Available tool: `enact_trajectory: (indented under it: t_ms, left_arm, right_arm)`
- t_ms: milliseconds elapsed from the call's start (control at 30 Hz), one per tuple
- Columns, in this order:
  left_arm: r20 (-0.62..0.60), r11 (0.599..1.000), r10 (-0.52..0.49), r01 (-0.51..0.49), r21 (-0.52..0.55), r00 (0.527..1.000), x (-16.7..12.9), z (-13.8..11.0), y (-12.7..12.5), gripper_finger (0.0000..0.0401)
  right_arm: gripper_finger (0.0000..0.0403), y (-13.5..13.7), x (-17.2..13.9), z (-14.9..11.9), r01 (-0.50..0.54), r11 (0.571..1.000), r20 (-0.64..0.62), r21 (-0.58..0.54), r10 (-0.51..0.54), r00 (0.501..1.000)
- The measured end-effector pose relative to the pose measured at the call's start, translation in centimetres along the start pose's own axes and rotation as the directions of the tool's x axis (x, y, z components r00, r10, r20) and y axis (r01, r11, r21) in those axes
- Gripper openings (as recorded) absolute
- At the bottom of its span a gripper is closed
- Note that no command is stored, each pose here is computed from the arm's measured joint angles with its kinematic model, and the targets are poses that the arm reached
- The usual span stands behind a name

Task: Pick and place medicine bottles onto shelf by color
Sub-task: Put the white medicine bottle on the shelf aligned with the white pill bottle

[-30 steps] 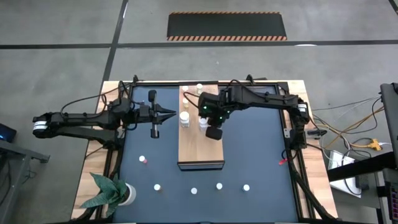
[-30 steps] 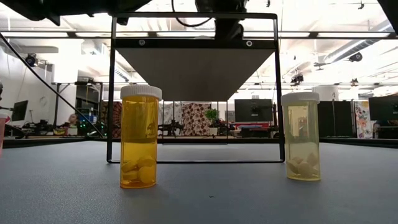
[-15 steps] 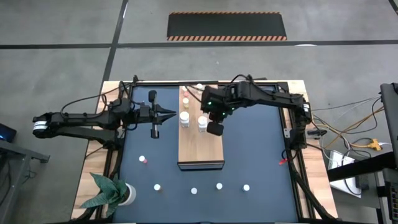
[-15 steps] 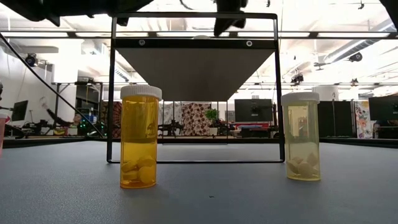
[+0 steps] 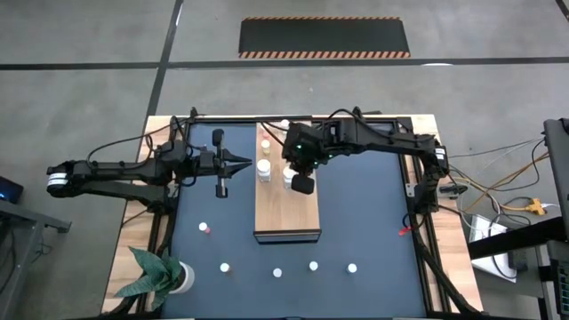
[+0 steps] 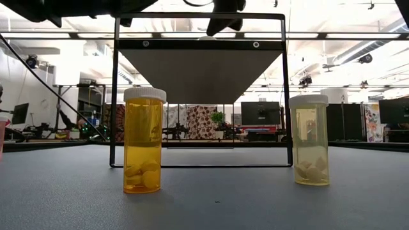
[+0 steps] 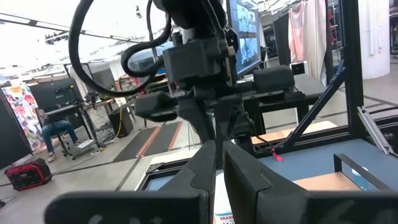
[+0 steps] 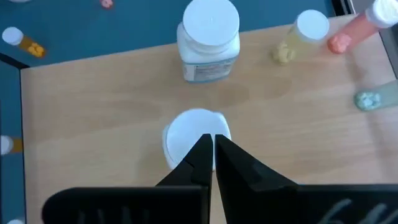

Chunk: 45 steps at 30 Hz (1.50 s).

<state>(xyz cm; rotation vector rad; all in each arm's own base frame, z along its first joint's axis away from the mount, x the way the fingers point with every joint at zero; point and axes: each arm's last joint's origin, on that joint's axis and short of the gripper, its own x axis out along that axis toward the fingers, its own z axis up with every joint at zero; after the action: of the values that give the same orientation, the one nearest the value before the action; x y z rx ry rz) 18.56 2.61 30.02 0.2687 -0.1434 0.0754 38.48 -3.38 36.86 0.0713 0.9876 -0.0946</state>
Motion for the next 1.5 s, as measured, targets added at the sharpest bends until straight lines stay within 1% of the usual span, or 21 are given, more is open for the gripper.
enact_trajectory:
  t_ms: [300,500,767,867,1000,1233,1500]
  left_arm:
    - [0.0,1.0,0.0,0.0,0.0,1.0,0.0,0.0,0.0,0.0012]
    - [0.001,1.0,0.0,0.0,0.001,1.0,0.0,0.0,0.0,0.0012]
    - [0.001,1.0,0.0,0.0,0.001,1.0,0.0,0.0,0.0,0.0012]
    - [0.001,1.0,0.0,0.0,0.001,1.0,0.0,0.0,0.0,0.0012]
    - [0.001,1.0,0.0,0.0,0.001,1.0,0.0,0.0,0.0,0.0012]
    - [0.001,1.0,0.0,0.0,0.001,1.0,0.0,0.0,0.0,0.0012]
    - [0.002,1.0,0.0,0.0,0.001,1.0,0.0,0.0,0.0,0.0012]
  right_arm:
    - [0.0009,0.1,1.7,-0.4,-0.002,1.0,-0.001,-0.009,0.002,1.0]
    - [0.0009,0.1,2.5,-0.4,0.0,0.999,0.028,-0.046,0.001,1.0]
    - [0.0009,-0.1,2.7,0.0,0.006,0.999,0.075,-0.053,-0.002,0.997]
    - [0.0009,-0.2,2.8,0.0,0.017,0.998,0.074,-0.055,-0.013,0.997]
    - [0.0009,-0.4,2.8,0.0,0.062,0.995,0.073,-0.078,-0.056,0.996]
    - [0.0009,-0.7,2.8,0.0,0.072,0.992,0.075,-0.105,-0.064,0.995]
    - [0.0009,-1.1,2.9,0.0,0.091,0.99,0.078,-0.105,-0.083,0.993]
